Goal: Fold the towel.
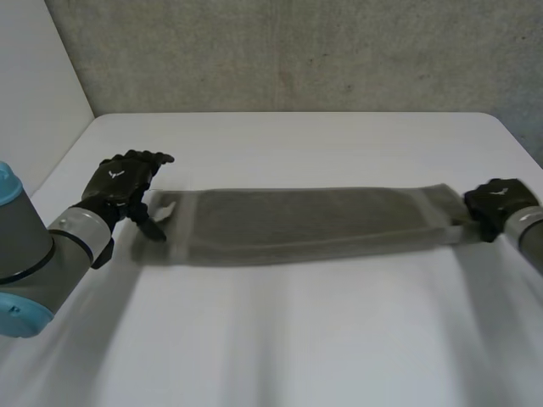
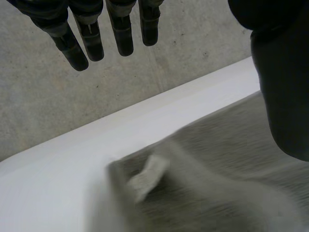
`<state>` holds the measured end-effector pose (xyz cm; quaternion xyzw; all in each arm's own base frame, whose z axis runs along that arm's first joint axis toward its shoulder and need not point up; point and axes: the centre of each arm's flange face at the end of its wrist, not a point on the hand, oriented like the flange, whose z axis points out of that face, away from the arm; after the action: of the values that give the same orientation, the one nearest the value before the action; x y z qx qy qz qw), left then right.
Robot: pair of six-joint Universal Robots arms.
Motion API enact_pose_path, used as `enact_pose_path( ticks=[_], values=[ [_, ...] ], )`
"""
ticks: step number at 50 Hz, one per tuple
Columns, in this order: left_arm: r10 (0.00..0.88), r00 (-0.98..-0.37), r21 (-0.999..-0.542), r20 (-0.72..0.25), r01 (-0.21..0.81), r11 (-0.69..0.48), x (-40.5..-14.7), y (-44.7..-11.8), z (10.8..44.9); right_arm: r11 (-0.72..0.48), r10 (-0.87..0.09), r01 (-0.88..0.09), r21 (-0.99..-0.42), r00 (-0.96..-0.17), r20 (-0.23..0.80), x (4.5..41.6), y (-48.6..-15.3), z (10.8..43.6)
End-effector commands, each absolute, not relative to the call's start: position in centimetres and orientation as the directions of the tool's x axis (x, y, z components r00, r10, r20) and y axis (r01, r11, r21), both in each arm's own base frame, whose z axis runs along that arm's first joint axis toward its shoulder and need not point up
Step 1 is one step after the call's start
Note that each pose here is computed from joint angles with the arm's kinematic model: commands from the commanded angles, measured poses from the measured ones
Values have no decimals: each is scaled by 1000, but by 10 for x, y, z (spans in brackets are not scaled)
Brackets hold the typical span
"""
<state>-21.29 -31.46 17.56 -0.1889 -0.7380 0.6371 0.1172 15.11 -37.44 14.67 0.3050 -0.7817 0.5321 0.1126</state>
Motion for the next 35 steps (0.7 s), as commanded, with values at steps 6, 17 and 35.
enact_pose_path(
  ticks=[6,17,35],
  values=[
    [408,-909,-993,-85,111,40,-210,-319,203,314,-185,-785,-534,-603,776,63,-416,179],
    [441,-892,-995,-94,80,-51,-230,-321,233,-228,-266,-614,-755,-707,656,255,-355,268],
    [462,-885,-998,-61,62,-12,-248,-308,221,-436,-697,-548,-714,-296,653,403,-216,146]
  ],
)
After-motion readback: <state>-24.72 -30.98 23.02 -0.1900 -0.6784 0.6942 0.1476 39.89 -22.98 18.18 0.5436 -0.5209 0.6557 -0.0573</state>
